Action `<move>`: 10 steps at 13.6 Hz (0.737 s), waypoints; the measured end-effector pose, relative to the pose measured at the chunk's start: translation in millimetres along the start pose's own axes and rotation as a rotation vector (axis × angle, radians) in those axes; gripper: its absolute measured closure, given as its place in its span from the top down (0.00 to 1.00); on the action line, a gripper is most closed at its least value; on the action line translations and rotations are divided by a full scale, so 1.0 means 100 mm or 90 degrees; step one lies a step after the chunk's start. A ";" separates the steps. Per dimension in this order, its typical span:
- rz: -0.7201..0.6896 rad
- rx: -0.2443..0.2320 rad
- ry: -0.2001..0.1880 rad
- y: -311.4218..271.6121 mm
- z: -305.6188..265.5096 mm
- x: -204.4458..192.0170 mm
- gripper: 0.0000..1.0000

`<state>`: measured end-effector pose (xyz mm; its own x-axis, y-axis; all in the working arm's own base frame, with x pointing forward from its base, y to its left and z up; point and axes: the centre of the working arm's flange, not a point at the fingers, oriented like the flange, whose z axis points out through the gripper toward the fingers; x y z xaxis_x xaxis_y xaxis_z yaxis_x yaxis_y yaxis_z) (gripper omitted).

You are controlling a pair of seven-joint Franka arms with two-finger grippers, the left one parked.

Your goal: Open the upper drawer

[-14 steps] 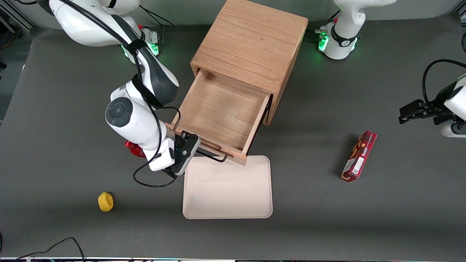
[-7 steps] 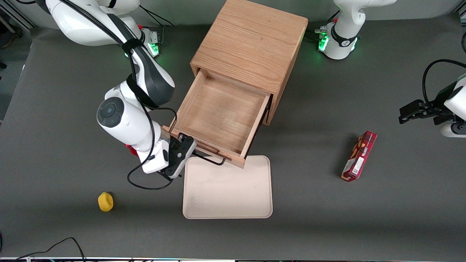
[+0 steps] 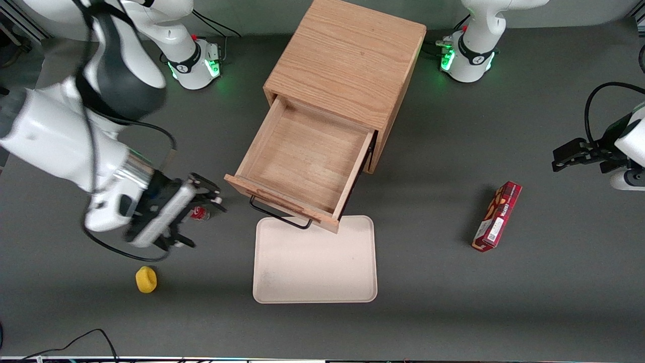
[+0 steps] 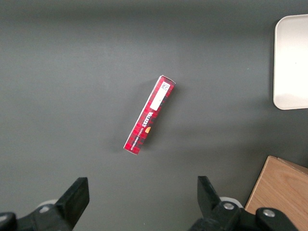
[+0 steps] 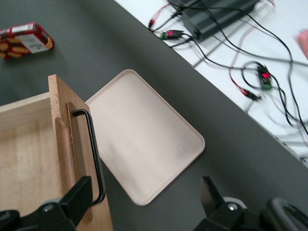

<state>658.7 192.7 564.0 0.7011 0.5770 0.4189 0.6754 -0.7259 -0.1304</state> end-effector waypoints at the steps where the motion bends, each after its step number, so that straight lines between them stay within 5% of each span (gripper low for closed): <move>1: 0.070 -0.003 -0.024 0.07 -0.25 -0.13 1.00; 3: 0.204 -0.030 -0.083 0.19 -0.74 -0.49 1.00; 6: 0.328 -0.110 -0.182 0.45 -1.17 -1.25 1.00; 10: 0.399 -0.154 -0.233 0.61 -1.36 -1.89 1.00</move>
<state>536.2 -11.2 599.2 0.9963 0.0863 0.0016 0.0864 -0.9959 -0.0280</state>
